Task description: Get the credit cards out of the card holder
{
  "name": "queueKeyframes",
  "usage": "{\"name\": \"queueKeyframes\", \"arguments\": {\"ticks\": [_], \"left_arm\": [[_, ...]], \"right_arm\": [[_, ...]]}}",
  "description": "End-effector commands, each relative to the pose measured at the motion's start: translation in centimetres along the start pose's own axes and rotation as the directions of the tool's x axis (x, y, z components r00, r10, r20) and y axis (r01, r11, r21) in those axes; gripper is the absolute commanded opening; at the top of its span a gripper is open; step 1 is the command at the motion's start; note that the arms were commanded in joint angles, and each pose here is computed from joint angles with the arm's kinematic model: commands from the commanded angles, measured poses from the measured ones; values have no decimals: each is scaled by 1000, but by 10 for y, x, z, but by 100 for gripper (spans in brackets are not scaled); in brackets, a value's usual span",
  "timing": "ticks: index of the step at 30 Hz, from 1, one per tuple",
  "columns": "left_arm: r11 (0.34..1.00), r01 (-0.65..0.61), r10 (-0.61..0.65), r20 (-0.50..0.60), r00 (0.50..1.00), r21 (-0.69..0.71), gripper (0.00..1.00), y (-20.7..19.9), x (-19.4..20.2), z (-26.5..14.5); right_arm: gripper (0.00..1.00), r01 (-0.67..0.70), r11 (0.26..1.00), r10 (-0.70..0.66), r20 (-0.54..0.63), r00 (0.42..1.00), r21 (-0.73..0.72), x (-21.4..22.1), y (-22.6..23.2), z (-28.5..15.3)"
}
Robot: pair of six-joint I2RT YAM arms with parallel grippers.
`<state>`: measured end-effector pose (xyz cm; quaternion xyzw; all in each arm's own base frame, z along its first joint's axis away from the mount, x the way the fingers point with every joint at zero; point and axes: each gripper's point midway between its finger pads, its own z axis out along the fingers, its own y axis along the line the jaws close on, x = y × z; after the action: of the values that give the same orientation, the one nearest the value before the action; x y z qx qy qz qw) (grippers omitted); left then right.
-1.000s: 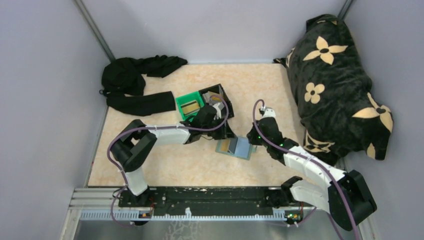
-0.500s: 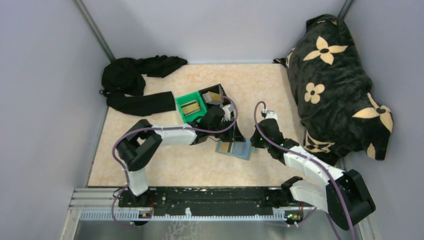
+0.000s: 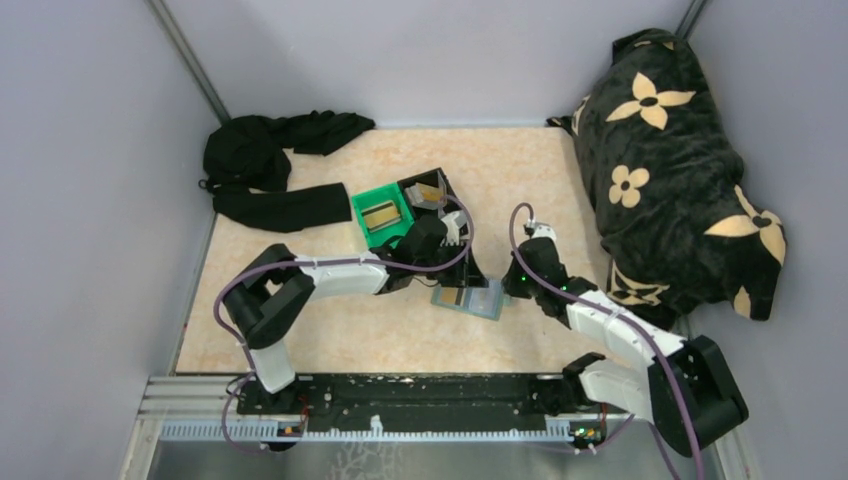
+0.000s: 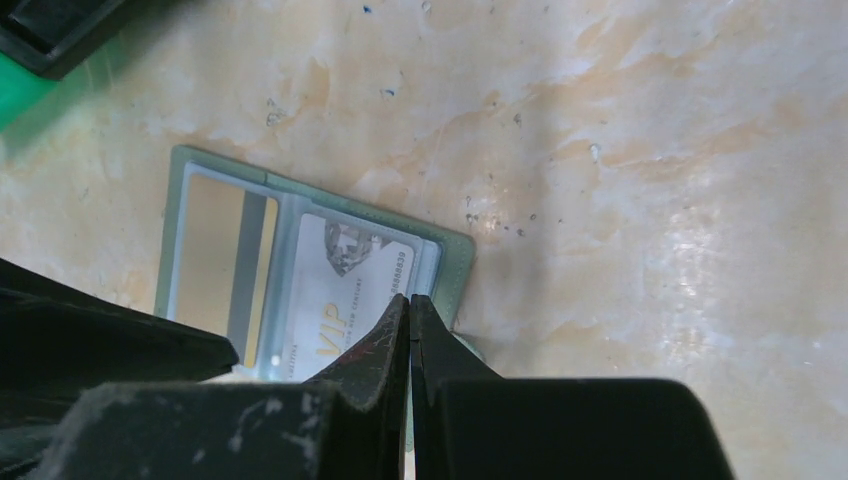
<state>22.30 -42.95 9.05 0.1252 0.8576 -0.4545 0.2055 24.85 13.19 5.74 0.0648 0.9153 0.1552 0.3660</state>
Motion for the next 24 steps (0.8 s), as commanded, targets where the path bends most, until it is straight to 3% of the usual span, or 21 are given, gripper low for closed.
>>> {"name": "queueKeyframes", "arguments": {"ticks": [1,4,8,12,24], "left_arm": [[998,12,-11,11,1000,-64,42,27,4,-6],[994,42,-42,4,999,-99,43,40,9,-5],[988,60,-60,3,998,-143,58,51,11,-2],[990,62,-63,-6,998,-131,65,53,13,2],[985,133,-136,-21,990,-112,59,70,27,2]], "right_arm": [[0,-43,998,42,-28,999,-50,10,8,14],[0,-61,997,59,-46,997,-39,18,4,20],[0,-76,996,73,-81,994,-41,30,3,26],[0,-88,995,82,-106,991,-46,38,3,31],[0,-102,994,95,-124,988,-48,46,1,32]]}}
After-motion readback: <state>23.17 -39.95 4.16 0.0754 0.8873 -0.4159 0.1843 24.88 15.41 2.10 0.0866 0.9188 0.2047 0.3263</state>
